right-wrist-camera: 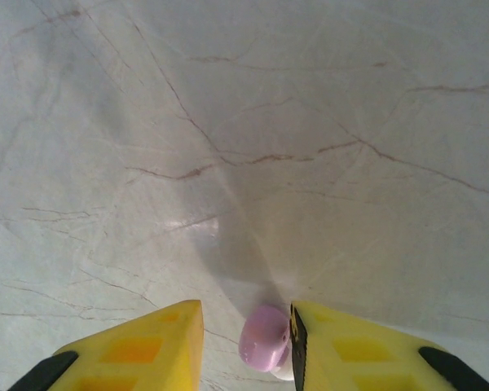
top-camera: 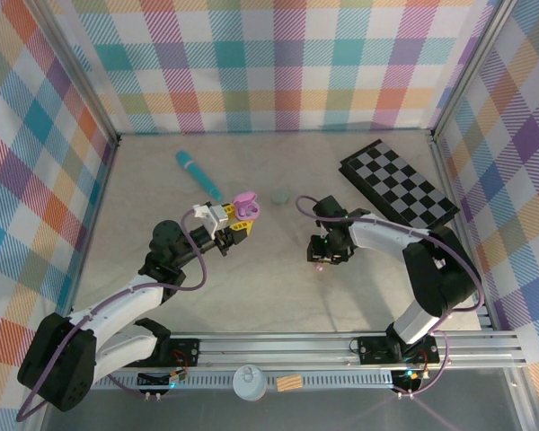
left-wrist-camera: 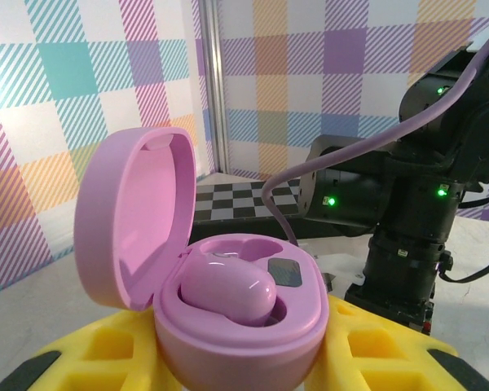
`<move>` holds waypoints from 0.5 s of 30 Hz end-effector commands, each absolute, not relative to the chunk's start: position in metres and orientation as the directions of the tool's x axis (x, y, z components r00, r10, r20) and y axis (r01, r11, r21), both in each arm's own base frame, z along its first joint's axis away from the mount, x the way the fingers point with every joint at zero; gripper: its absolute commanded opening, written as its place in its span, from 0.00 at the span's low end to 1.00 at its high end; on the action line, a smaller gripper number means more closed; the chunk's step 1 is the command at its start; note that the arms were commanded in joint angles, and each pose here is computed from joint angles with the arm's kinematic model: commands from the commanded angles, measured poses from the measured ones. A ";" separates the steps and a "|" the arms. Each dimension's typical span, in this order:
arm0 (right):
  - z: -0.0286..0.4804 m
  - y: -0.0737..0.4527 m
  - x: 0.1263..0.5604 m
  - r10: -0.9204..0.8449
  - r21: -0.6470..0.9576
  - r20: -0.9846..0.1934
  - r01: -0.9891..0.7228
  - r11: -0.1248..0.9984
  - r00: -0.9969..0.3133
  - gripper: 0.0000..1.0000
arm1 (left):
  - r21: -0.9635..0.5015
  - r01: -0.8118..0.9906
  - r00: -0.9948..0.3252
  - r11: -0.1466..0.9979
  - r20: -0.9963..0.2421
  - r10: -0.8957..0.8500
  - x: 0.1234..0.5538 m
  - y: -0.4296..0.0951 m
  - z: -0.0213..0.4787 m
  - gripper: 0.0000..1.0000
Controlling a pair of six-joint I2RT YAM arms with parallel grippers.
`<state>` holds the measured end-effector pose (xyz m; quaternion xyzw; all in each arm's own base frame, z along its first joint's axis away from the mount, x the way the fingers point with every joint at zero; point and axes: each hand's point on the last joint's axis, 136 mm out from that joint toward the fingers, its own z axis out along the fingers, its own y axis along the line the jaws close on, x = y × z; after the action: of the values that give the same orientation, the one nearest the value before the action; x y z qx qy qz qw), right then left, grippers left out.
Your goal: Insert the wireless bluetooth earbuds into the charging case
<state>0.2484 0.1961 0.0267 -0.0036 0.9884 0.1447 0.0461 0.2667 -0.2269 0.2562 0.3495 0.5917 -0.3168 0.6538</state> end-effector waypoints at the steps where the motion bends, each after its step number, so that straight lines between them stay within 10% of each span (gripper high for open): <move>1: 0.034 0.195 0.245 0.017 0.288 -0.096 -0.011 0.958 -0.995 0.37 | 0.100 0.822 0.135 0.561 -0.991 -0.021 0.268 -0.225 0.266 0.32; 15: 0.051 0.183 0.247 -0.226 -0.170 -0.173 -0.197 0.966 -0.958 0.38 | 0.061 0.772 0.134 0.632 -0.989 -0.068 0.279 -0.199 0.261 0.32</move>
<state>0.2508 0.2015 0.0557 -0.0825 0.9913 0.0012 0.1025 0.2755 -0.2090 0.2472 0.3233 0.6029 -0.3037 0.6631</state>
